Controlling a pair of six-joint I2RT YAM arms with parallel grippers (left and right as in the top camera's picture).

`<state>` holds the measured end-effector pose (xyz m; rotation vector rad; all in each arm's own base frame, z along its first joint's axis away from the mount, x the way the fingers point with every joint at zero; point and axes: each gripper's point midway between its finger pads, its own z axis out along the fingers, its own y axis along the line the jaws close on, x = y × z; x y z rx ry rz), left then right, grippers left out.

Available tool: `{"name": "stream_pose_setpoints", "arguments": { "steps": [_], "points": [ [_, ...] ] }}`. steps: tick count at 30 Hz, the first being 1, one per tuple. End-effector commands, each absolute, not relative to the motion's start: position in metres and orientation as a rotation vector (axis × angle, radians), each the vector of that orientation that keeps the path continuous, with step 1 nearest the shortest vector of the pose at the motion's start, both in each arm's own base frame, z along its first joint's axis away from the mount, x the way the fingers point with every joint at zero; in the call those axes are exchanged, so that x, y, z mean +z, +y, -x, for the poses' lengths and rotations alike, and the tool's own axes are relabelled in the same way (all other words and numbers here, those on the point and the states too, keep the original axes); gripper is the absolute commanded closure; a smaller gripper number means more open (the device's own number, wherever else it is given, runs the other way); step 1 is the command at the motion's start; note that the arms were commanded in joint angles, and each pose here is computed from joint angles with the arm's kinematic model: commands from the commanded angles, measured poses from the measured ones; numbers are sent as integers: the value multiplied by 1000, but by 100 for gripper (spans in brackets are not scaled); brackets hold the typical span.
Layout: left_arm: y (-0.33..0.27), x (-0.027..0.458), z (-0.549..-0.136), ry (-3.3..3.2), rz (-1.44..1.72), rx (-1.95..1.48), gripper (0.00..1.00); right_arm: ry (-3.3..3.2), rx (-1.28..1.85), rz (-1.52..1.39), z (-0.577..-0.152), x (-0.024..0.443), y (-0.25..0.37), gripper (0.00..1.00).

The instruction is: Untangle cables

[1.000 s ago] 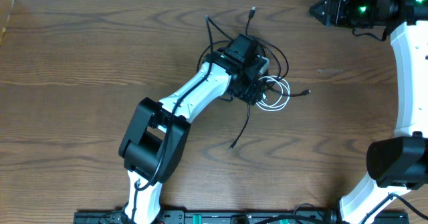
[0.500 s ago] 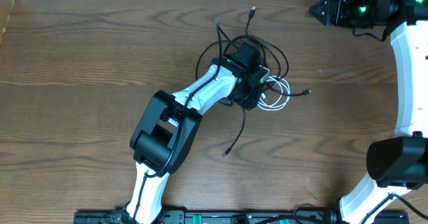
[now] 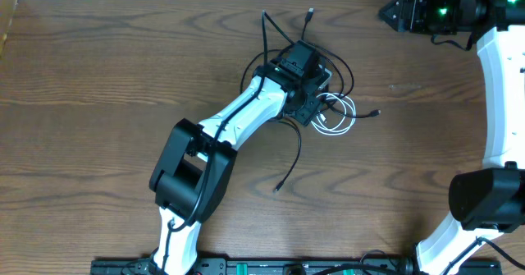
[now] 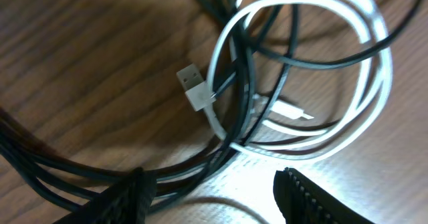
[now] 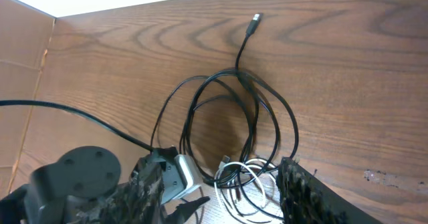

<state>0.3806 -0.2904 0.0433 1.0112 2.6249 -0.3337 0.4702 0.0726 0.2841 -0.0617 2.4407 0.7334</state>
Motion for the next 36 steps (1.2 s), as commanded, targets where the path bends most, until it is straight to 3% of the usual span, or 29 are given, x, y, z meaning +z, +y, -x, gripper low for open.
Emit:
{"name": "stream_pose_setpoints", "arguments": {
  "steps": [1,7,10,21,22,23,25,29,36],
  "points": [
    [-279,20,-385,2657,-1053,-252,37,2453,717,89,-470,280,80,44],
    [-275,7,-379,2700,-1060,-248,41,2451,718,108,-470,281,86,43],
    [-272,-1,-375,2743,-1011,-249,51,2450,720,114,-470,281,88,42],
    [-271,-18,-374,2787,-958,-250,53,2457,705,171,-467,279,103,41],
    [-272,-18,-375,2786,-957,-252,68,2458,700,174,-467,279,104,41],
    [-272,-18,-375,2788,-952,-251,92,2459,701,179,-466,279,106,40],
    [-272,-13,-376,2793,-909,-258,93,2458,703,201,-465,278,111,39],
    [-275,48,-396,2757,-614,-364,92,2490,670,239,-460,270,118,38],
    [-265,174,-410,2548,-368,-723,93,2512,686,279,-455,257,134,38]
  ]
}}
